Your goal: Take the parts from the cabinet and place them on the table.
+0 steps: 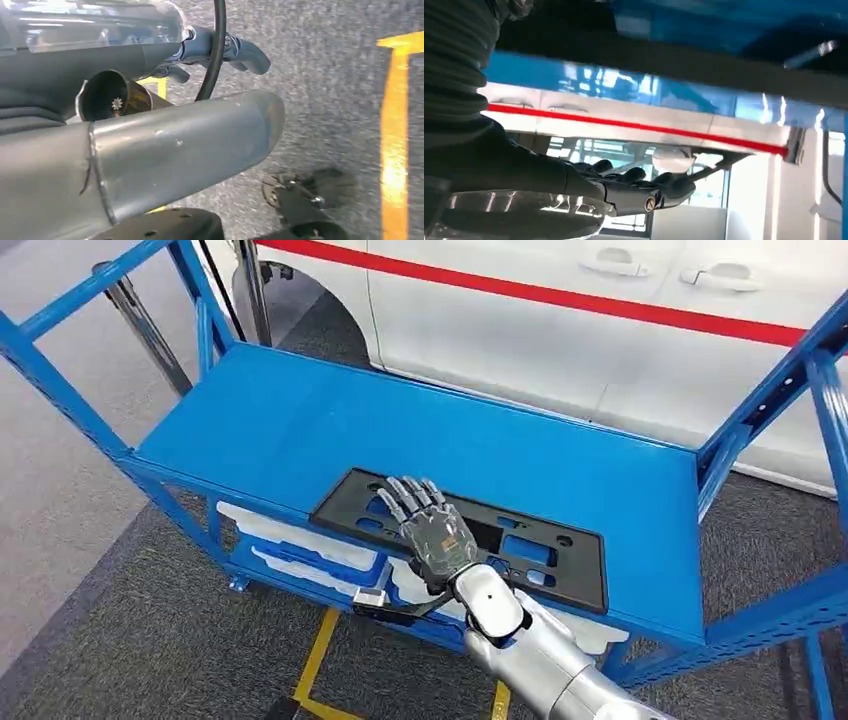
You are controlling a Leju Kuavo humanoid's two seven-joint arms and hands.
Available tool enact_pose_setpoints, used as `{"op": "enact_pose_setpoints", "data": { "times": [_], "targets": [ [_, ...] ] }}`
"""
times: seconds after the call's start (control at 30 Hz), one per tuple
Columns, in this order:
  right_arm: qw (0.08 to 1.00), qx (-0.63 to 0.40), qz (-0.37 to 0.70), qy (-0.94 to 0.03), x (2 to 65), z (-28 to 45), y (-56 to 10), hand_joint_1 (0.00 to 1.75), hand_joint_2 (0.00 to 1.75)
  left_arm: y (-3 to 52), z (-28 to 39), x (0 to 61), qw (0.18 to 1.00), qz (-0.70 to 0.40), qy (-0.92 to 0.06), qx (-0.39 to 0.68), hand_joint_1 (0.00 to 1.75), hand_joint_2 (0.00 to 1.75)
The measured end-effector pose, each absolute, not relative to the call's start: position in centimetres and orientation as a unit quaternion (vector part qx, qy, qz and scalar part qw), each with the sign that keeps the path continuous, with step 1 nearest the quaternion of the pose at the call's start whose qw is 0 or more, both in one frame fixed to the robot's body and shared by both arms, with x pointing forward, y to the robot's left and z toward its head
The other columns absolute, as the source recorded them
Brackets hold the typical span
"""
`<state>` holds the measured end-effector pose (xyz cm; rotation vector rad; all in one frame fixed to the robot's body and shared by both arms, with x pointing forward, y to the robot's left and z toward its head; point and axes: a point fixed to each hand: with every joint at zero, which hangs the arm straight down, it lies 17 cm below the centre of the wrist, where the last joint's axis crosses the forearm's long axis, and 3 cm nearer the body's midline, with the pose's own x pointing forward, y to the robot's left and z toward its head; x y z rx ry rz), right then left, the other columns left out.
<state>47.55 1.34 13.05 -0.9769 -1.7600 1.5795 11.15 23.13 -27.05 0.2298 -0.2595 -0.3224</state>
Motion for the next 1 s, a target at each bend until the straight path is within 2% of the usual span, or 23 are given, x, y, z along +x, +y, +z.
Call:
{"op": "enact_pose_setpoints", "data": {
  "times": [0.47,0.5,0.6,0.63,0.67,0.87,0.9,0.93,1.0],
  "targets": [
    [0.303,-0.366,0.607,-0.637,48.1,11.3,0.4,0.00,1.75,23.0,-27.1,11.1,0.975,-0.145,-0.133,0.108,0.00,0.00],
    [0.304,-0.366,0.608,-0.636,48.1,11.2,0.4,0.05,1.75,23.0,-27.1,11.1,0.975,-0.145,-0.134,0.107,0.00,0.00],
    [0.310,-0.366,0.607,-0.633,48.3,11.1,0.2,0.00,1.75,23.0,-27.1,11.1,0.975,-0.144,-0.134,0.107,0.00,0.00],
    [0.314,-0.369,0.605,-0.632,48.4,11.1,0.0,0.02,1.75,23.0,-27.1,11.1,0.975,-0.143,-0.135,0.107,0.00,0.00],
    [0.318,-0.373,0.603,-0.630,48.5,11.1,-0.2,0.10,1.75,23.0,-27.1,11.1,0.975,-0.143,-0.135,0.107,0.00,0.00],
    [0.343,-0.389,0.591,-0.618,49.1,10.8,-1.4,0.10,1.75,23.1,-27.1,10.9,0.976,-0.138,-0.134,0.107,0.00,0.00],
    [0.344,-0.389,0.591,-0.617,49.2,10.8,-1.5,0.49,1.75,23.1,-27.1,10.9,0.976,-0.137,-0.134,0.107,0.00,0.00],
    [0.345,-0.389,0.590,-0.617,49.2,10.7,-1.5,1.26,1.75,23.1,-27.1,10.9,0.976,-0.137,-0.133,0.107,0.00,0.00],
    [0.349,-0.390,0.591,-0.614,49.2,10.5,-1.7,1.61,1.75,23.1,-27.1,10.8,0.976,-0.136,-0.133,0.107,0.00,0.00]
  ]
}}
